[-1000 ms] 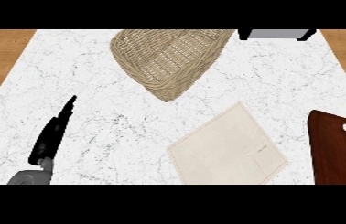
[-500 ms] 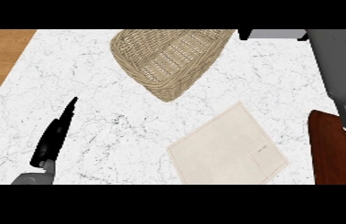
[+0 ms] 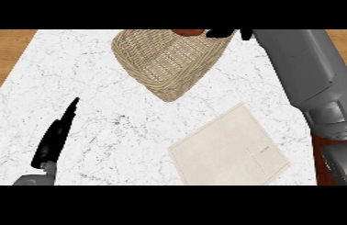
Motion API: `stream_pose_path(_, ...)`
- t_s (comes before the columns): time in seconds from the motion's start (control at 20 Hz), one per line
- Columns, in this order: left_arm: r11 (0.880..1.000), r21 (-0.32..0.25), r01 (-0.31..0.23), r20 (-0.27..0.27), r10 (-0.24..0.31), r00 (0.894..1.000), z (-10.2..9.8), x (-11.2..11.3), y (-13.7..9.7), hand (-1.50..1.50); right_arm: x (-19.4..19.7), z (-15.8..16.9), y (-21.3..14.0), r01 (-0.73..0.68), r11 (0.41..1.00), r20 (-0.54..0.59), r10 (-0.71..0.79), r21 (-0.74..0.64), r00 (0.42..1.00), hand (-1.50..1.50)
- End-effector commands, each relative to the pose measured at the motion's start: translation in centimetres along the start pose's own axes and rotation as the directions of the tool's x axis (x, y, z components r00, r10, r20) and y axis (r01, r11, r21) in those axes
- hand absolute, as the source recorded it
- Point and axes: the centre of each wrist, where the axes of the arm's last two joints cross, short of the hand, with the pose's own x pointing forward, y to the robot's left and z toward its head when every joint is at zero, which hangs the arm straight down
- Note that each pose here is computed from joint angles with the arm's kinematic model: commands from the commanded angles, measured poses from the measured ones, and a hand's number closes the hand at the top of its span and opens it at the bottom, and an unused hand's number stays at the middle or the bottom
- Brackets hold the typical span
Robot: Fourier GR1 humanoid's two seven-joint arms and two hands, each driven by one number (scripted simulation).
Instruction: Pick the sweet potato from the placemat and place it in the basket
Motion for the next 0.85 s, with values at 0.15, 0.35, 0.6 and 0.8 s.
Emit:
stream_pose_path(0.15,1.000,0.023,0.009,-0.007,-0.009,1.000,-0.9,-0.7,0.5,0.00,-0.5,-0.6,4.2,0.065,0.998,0.017,-0.064,-0.009,0.998,-1.50)
stream_pose_path(0.35,1.000,-0.003,0.014,0.009,-0.014,1.000,-1.3,0.1,-0.1,0.00,-0.6,-1.1,2.7,0.182,0.971,0.000,-0.184,-0.157,0.983,-1.50)
stream_pose_path(0.6,1.000,0.017,0.006,0.004,-0.006,1.000,-0.2,0.5,1.5,0.00,-1.9,-0.3,0.8,0.314,0.914,-0.083,-0.344,-0.258,0.935,-1.50)
stream_pose_path(0.8,1.000,-0.002,0.010,0.012,-0.010,1.000,0.0,0.4,0.3,0.00,-5.0,1.7,-1.5,0.330,0.872,-0.205,-0.419,-0.360,0.884,-1.50)
